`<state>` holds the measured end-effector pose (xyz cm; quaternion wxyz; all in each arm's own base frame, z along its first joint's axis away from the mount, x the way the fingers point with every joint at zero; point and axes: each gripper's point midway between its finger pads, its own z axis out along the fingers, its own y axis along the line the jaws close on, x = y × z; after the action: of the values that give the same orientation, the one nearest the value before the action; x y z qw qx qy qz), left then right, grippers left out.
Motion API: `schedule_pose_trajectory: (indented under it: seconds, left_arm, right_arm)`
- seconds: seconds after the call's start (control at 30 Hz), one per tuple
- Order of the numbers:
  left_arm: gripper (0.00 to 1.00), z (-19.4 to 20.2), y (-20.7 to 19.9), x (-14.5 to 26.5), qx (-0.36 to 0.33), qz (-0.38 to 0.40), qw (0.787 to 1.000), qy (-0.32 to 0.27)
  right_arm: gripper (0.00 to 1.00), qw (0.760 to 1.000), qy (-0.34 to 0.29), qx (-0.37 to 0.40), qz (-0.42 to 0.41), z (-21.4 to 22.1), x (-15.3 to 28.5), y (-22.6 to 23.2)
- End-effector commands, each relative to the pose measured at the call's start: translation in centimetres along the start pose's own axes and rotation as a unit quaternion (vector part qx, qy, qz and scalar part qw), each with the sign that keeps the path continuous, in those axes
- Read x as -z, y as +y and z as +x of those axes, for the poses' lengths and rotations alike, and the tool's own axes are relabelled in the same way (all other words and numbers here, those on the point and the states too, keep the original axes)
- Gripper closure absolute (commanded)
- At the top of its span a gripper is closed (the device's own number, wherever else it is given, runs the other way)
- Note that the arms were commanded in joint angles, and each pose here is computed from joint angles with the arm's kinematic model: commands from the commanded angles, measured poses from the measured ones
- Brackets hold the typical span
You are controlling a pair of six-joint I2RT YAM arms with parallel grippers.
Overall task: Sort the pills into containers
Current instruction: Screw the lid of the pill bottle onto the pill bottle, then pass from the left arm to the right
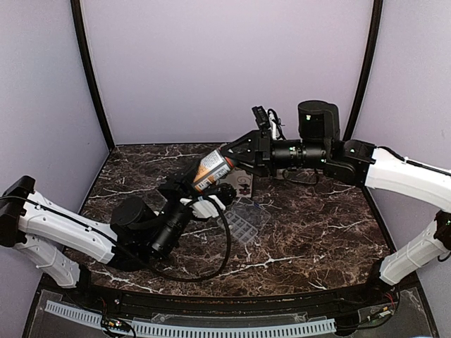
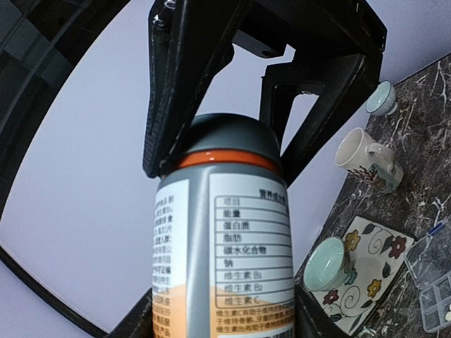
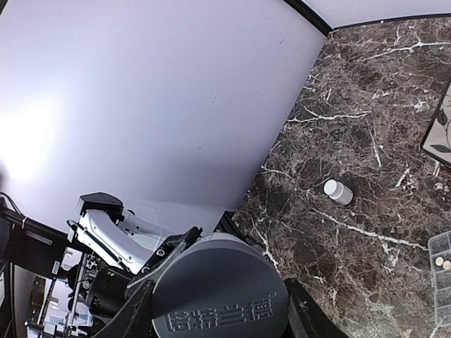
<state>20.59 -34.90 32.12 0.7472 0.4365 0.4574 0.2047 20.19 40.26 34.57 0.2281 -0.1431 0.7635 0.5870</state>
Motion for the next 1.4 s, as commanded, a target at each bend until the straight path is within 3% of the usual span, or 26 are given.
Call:
schedule_pose_trajectory:
  seconds: [0.0, 0.23, 0.33, 0.53, 0.87, 1.17, 1.37]
  left_arm:
    - [1.0, -6.4, 3.3, 1.2, -0.032, -0.112, 0.984, -0.133]
    - [1.0, -6.4, 3.8, 1.2, -0.025, -0.126, 0.983, -0.131]
    - [0.85, -6.0, 3.8, 1.2, -0.006, -0.106, 0.987, -0.123]
    - [0.57, -4.7, 1.9, 0.7, 0.064, 0.012, 0.993, -0.099]
    - [0.16, -3.3, -1.0, 2.1, 0.132, 0.144, 0.977, -0.084]
    - [0.08, -3.1, -0.5, 2.8, 0.194, 0.196, 0.958, -0.073]
    - [0.06, -2.6, 1.9, 3.0, 0.286, 0.226, 0.929, -0.061]
  right_arm:
    - [1.0, 0.994, 0.098, -0.044, 0.003, 5.3, -2.4, -1.9]
    - [1.0, 0.995, 0.091, -0.049, 0.006, 4.8, -2.1, -2.0]
    - [1.0, 0.996, 0.081, -0.045, 0.006, 4.4, -1.9, -1.9]
    - [1.0, 0.997, 0.061, -0.039, 0.004, 3.3, -1.2, -1.5]
    - [1.0, 0.998, 0.043, -0.034, 0.005, 2.6, -0.8, -1.5]
    - [1.0, 0.999, 0.024, -0.024, 0.014, 1.8, -0.4, -1.7]
    - [1.0, 0.999, 0.003, 0.007, 0.049, 1.0, 0.5, -2.8]
